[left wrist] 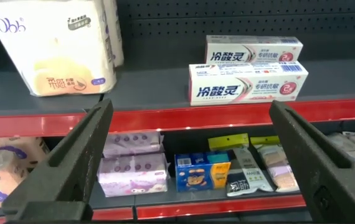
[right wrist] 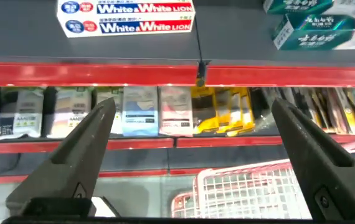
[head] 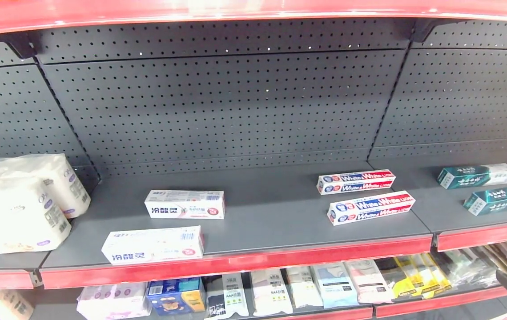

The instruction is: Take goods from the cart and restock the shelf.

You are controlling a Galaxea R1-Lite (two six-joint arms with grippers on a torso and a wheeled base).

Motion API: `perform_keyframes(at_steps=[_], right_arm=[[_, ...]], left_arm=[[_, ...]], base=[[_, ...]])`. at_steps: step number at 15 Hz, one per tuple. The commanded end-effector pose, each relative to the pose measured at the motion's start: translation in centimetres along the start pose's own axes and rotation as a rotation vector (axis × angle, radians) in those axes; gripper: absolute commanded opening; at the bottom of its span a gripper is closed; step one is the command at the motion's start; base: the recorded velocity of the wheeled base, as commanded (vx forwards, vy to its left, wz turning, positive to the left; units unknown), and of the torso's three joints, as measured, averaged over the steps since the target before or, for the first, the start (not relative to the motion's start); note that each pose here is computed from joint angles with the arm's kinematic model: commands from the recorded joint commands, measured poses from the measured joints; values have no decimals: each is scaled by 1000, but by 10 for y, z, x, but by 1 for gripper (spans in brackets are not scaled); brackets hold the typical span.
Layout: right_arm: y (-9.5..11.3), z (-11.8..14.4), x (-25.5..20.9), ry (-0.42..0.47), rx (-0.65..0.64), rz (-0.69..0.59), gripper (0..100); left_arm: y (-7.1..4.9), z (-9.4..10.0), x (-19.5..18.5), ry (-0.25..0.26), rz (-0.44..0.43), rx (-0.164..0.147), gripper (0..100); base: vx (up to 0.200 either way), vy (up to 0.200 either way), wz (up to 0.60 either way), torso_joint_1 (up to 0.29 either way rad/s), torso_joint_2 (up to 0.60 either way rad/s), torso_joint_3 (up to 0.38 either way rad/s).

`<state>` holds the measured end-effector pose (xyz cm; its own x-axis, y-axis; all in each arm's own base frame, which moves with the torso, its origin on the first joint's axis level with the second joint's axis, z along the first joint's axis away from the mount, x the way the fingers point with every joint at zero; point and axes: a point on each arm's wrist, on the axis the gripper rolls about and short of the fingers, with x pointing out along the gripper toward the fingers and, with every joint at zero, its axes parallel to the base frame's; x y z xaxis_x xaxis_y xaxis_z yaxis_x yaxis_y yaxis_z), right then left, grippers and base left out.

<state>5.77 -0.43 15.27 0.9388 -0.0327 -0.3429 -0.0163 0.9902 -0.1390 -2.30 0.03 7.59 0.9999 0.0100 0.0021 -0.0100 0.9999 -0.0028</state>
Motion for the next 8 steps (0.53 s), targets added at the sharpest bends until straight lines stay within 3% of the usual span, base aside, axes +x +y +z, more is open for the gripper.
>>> perform_keyframes(at_steps=[1, 5, 8], right_arm=[[3, -6, -14, -78, -6, 46, 100], [10, -37, -30, -150, -13, 37, 100], [11, -44, -36, -200, -18, 28, 100]], left_arm=[[0, 0, 0, 1, 1, 0, 100], [0, 0, 0, 1, 1, 0, 100], [0, 0, 0, 1, 1, 0, 100]], base=[[0, 0, 0, 0, 0, 0], [0, 0, 0, 0, 0, 0], [0, 0, 0, 0, 0, 0]])
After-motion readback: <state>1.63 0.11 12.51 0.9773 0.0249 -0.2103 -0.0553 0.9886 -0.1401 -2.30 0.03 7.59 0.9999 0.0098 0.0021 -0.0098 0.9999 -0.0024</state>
